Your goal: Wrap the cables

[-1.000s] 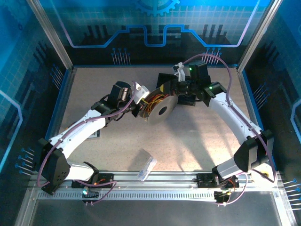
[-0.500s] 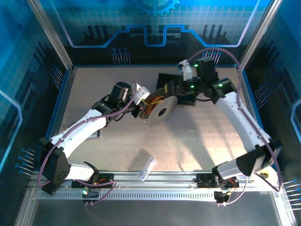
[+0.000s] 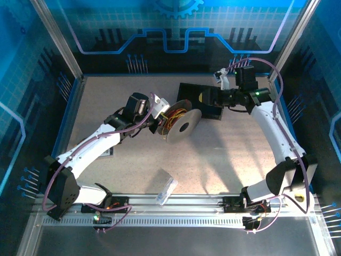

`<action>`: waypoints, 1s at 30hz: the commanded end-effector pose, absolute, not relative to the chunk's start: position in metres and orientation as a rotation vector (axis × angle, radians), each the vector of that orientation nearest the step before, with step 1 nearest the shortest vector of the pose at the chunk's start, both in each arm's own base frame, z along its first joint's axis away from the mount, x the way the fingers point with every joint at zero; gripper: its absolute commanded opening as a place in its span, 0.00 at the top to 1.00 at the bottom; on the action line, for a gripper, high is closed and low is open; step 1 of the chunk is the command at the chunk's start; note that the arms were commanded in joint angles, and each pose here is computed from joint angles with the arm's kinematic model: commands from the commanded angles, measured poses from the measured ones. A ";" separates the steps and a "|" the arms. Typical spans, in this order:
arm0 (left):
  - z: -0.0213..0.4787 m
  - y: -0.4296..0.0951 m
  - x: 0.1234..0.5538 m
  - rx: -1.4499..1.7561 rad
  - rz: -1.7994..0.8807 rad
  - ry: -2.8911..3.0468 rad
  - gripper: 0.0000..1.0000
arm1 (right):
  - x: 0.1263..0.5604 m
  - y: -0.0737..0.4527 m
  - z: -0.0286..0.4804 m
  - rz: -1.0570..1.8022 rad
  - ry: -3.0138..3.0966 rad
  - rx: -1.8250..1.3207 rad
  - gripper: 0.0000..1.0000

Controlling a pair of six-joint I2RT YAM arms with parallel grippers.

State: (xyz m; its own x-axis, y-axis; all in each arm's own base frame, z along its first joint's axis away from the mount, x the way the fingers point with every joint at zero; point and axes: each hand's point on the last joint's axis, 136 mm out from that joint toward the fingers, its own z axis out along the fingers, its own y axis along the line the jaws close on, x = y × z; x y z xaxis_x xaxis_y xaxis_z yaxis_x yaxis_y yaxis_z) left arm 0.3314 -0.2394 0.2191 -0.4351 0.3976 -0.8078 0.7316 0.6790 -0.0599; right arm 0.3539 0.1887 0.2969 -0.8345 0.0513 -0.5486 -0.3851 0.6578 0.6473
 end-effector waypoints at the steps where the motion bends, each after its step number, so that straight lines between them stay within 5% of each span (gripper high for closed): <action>1: 0.272 -0.252 0.341 0.838 -0.581 1.899 1.00 | 0.346 0.204 0.290 1.119 2.377 -0.342 0.65; 9: 0.295 -0.221 0.351 0.503 -0.568 2.005 1.00 | 0.337 0.155 0.311 0.830 2.219 -0.174 0.46; 16: 0.319 -0.211 0.312 0.292 -0.802 1.940 1.00 | 0.290 0.162 0.320 0.921 2.053 -0.267 0.31; 22: 0.327 -0.181 0.292 0.212 -0.716 1.929 1.00 | 0.263 0.172 0.309 0.927 1.998 -0.349 0.20; 30: 0.336 -0.168 0.278 0.172 -0.711 1.893 1.00 | 0.261 0.170 0.299 0.898 2.026 -0.341 0.14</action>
